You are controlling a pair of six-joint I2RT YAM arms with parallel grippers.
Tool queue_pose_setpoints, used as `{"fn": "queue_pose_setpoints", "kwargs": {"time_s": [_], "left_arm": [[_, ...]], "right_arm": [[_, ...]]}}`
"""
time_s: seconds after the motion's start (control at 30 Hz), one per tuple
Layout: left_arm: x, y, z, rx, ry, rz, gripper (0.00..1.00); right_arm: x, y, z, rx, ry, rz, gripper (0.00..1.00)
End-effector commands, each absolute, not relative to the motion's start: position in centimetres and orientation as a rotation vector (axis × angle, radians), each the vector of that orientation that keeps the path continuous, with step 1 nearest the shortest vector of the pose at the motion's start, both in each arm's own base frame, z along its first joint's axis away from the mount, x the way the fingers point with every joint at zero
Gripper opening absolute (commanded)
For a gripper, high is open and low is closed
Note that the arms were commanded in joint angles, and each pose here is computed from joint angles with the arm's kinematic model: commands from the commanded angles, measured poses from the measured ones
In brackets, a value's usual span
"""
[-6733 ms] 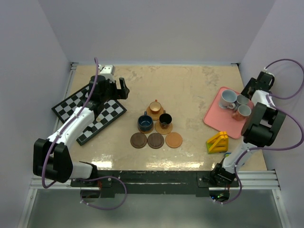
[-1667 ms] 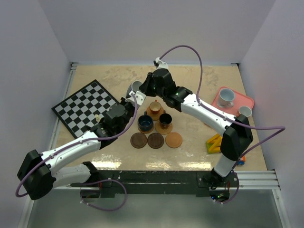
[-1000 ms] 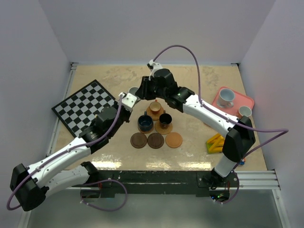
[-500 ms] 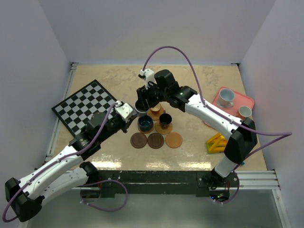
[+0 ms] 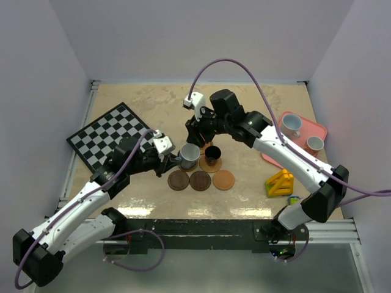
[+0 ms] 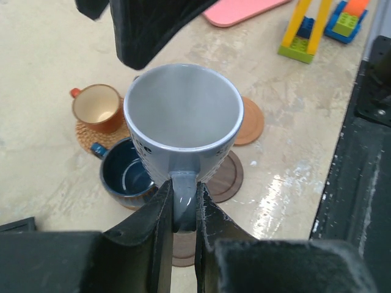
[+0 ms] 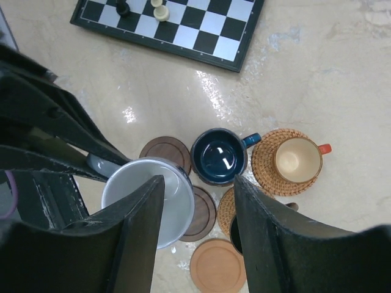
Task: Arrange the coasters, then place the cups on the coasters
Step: Place the cup on the coaster.
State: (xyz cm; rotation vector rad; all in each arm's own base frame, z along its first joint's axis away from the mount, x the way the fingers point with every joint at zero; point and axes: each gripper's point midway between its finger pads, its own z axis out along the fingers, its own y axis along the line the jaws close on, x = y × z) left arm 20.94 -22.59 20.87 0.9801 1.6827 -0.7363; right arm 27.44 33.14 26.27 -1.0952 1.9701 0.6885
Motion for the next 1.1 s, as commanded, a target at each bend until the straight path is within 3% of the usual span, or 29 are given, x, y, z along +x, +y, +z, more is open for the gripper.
{"fn": "queue_pose_setpoints", "kwargs": {"time_s": [0.0, 0.2, 0.53, 0.67, 0.77, 1.07], "left_arm": [[19.9, -24.4, 24.3, 1.068, 1.533, -0.854, 0.00], [19.6, -24.6, 24.3, 1.090, 1.537, -0.874, 0.00], [18.4, -25.2, 24.5, 1.154, 1.520, -0.950, 0.00], [18.5, -25.2, 24.7, 1.164, 1.515, -0.947, 0.00], [18.5, -25.2, 24.5, 1.162, 1.524, -0.946, 0.00], [18.5, -25.3, 24.5, 1.167, 1.518, -0.950, 0.00]], "right_arm": [[25.8, 32.9, 26.4, -1.201, 1.903, 0.722, 0.53], [25.3, 32.2, 25.2, -1.236, 1.920, 0.699, 0.58], [23.5, 31.7, 24.4, -1.281, 1.898, 0.757, 0.58], [23.0, 32.3, 23.3, -1.336, 1.910, 0.798, 0.50], [22.6, 32.7, 22.9, -1.368, 1.912, 0.843, 0.38], [21.2, 32.8, 23.3, -1.399, 1.889, 0.916, 0.34]]}}
